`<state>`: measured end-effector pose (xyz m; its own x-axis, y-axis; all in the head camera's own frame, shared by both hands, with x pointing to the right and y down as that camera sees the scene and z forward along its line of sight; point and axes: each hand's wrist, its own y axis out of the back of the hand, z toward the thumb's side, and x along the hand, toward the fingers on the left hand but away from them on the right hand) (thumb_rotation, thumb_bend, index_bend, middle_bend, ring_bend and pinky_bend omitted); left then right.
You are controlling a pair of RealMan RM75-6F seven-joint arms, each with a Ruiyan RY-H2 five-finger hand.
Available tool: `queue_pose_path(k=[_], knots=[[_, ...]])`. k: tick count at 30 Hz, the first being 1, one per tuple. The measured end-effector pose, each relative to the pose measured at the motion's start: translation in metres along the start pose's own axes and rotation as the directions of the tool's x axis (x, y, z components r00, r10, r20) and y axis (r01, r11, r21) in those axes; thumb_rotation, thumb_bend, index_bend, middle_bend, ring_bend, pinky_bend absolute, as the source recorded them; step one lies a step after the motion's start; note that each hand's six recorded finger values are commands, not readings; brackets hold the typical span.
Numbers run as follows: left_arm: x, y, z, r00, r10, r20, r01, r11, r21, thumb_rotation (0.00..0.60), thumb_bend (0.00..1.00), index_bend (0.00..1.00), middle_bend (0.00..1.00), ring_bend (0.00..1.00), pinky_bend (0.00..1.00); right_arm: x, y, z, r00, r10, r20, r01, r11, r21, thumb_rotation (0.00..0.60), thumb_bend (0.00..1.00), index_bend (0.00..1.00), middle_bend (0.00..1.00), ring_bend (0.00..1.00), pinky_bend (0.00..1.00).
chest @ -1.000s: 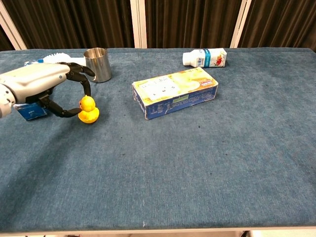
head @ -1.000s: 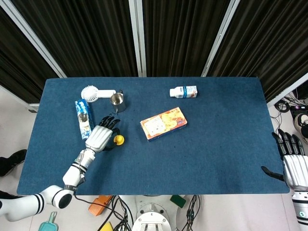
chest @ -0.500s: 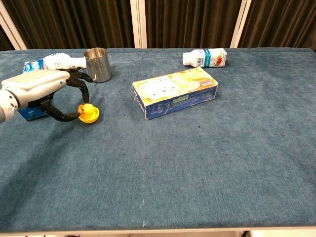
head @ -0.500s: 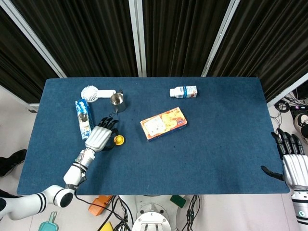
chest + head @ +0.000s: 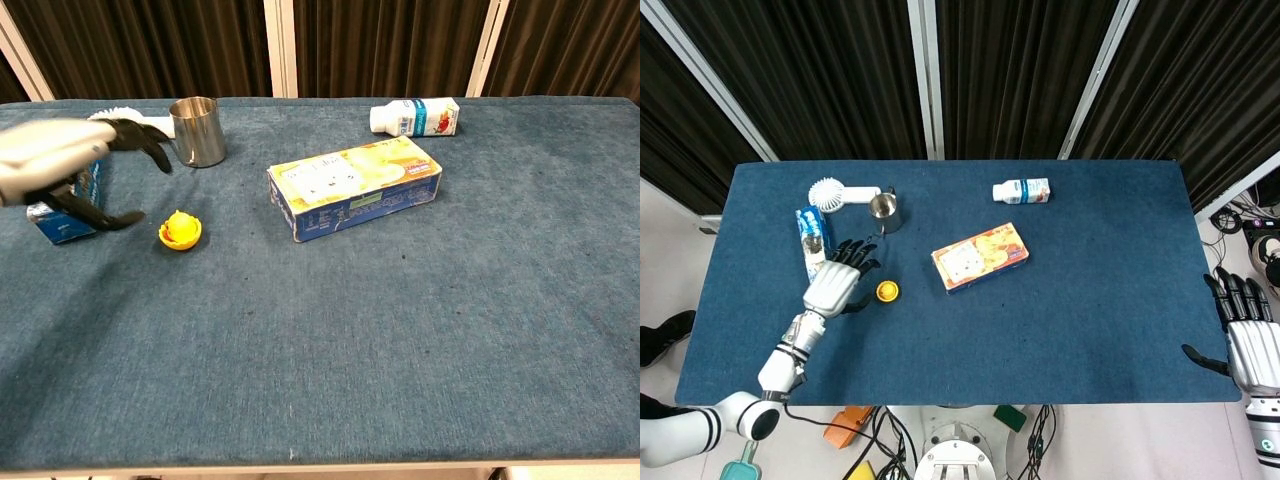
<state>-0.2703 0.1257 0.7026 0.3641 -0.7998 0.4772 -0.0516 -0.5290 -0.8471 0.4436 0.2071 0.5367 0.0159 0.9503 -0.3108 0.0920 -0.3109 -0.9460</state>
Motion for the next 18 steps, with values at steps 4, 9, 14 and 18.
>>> queue_pose_path(k=[4,9,14,18], knots=[[-0.023,0.024,-0.022,0.996,0.077,-0.048,-0.077,0.997,-0.008,0.600,0.32,0.27,0.07,0.00,0.00,0.001,0.001,-0.002,1.000,-0.001,0.006,0.001,1.000,-0.002,0.600,0.15,0.00,0.04,0.00,0.06],[-0.067,0.048,-0.065,0.977,0.141,-0.158,-0.145,0.989,-0.016,0.600,0.31,0.27,0.07,0.00,0.00,0.001,0.000,-0.004,1.000,0.003,0.008,-0.003,1.000,-0.006,0.600,0.15,0.00,0.04,0.00,0.06],[-0.119,0.060,-0.105,0.951,0.140,-0.276,-0.160,0.986,-0.050,0.600,0.31,0.26,0.07,0.00,0.00,0.000,-0.002,-0.002,1.000,0.011,0.000,-0.011,1.000,-0.008,0.600,0.15,0.00,0.04,0.00,0.06],[-0.152,0.062,-0.119,0.932,0.145,-0.331,-0.176,0.982,-0.067,0.600,0.31,0.26,0.07,0.00,0.00,-0.002,-0.004,0.002,1.000,0.016,-0.012,-0.016,1.000,-0.011,0.600,0.15,0.00,0.04,0.00,0.06]])
